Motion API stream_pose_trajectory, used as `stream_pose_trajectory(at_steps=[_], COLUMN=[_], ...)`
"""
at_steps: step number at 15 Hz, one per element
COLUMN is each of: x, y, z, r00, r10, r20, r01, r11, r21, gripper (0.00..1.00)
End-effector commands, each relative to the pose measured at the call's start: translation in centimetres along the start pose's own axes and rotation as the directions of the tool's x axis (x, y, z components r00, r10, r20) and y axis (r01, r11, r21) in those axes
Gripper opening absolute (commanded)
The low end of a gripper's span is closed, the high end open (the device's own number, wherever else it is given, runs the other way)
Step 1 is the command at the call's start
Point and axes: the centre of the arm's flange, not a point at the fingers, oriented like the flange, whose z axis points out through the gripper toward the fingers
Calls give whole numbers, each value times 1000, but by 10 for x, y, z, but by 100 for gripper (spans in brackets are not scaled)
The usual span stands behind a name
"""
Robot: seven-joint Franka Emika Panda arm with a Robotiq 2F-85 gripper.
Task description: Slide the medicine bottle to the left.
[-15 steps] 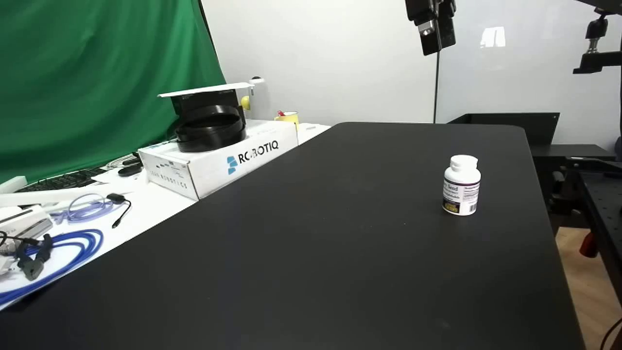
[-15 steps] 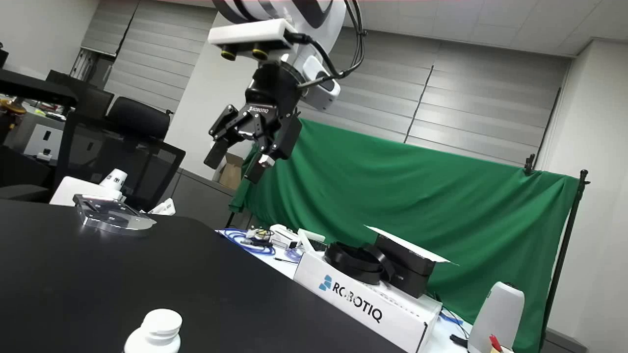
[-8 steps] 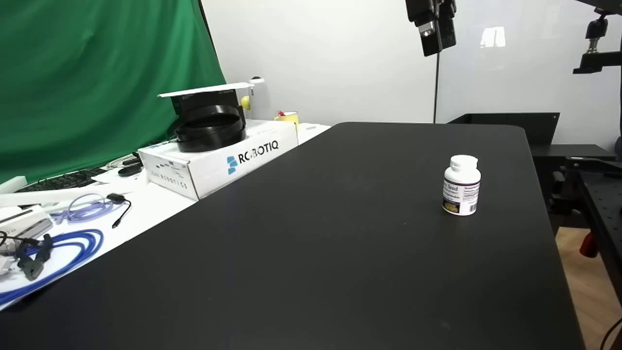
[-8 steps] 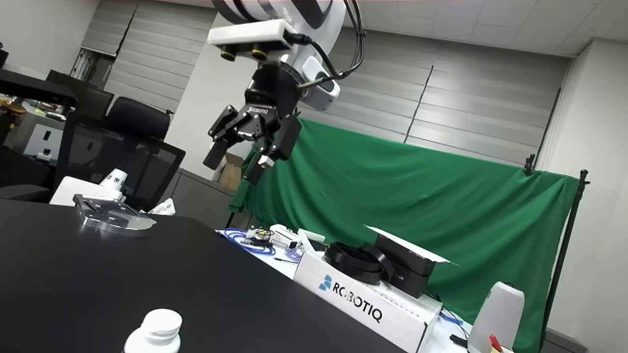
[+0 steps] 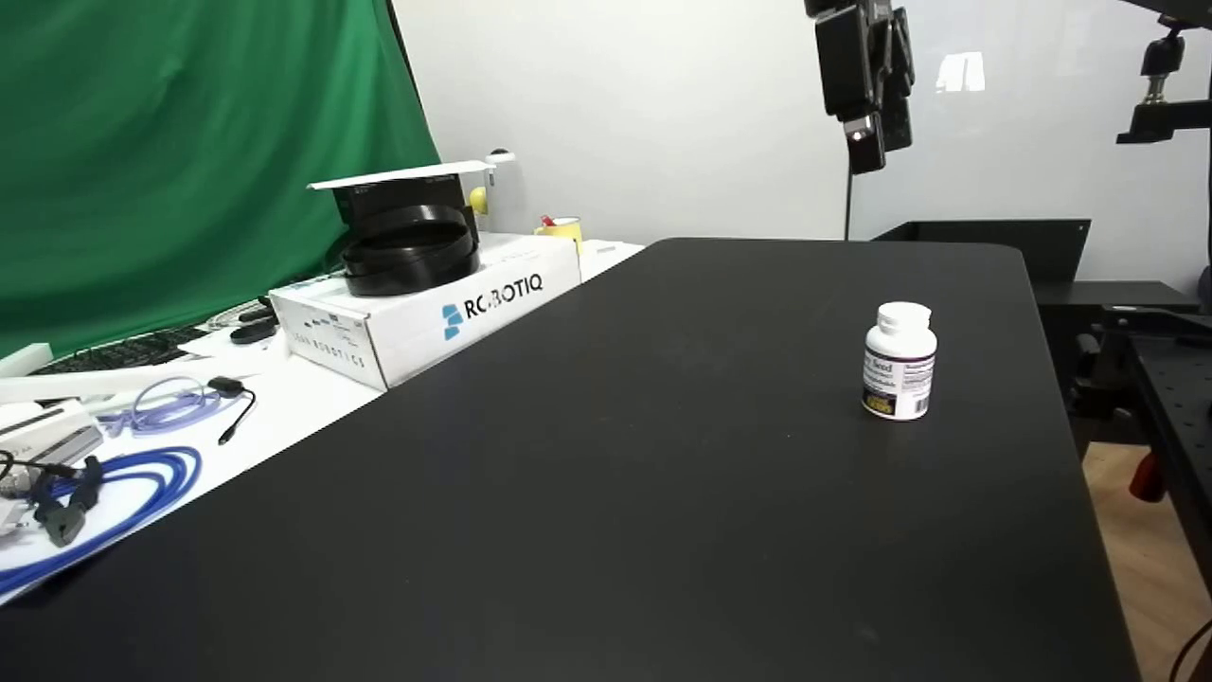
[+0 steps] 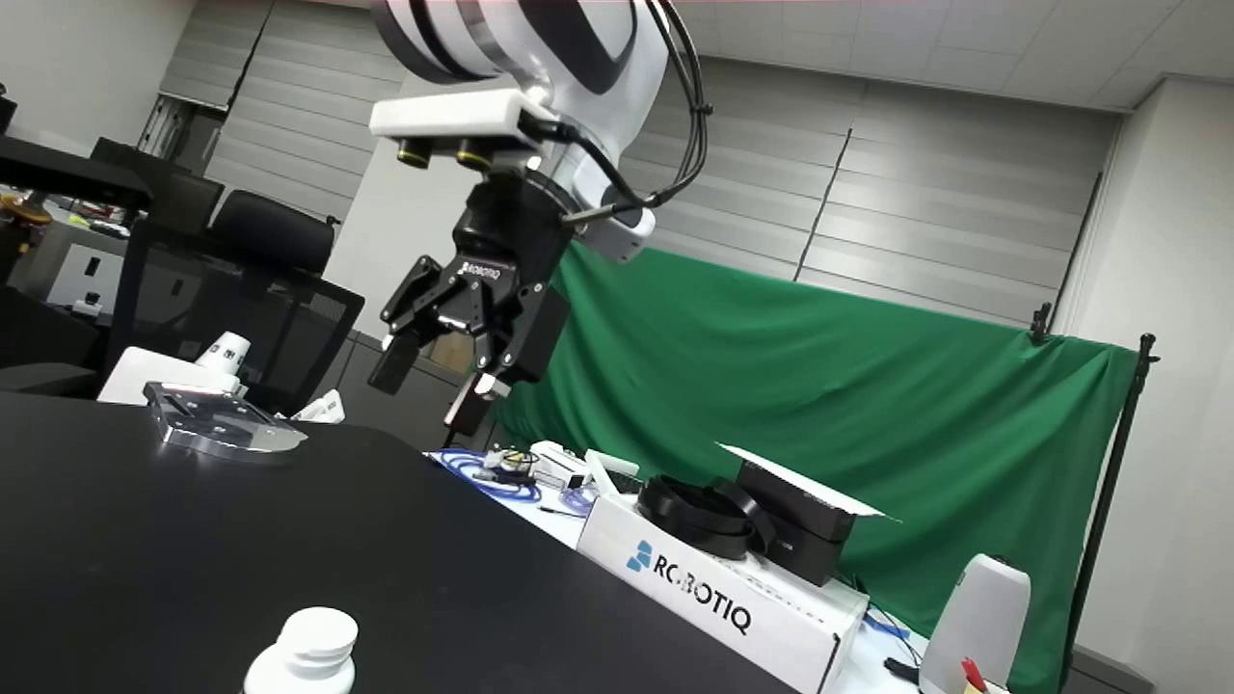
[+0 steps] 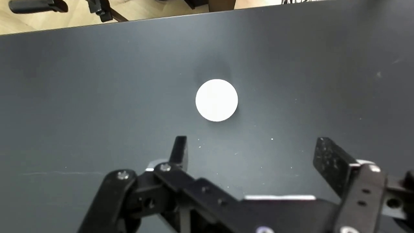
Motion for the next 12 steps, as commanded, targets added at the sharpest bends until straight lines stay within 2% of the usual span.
stream_pose_trajectory(at_steps=[1,7,12], x=[-13,-13,-11], y=[10,17,23], z=[38,84,105], r00=[999,989,988], r10=[7,-15,10], r20=[-34,-149,-153], r01=[-7,14,-9], r11=[1000,1000,1000], r21=[-3,-7,7], gripper=[100,100,100])
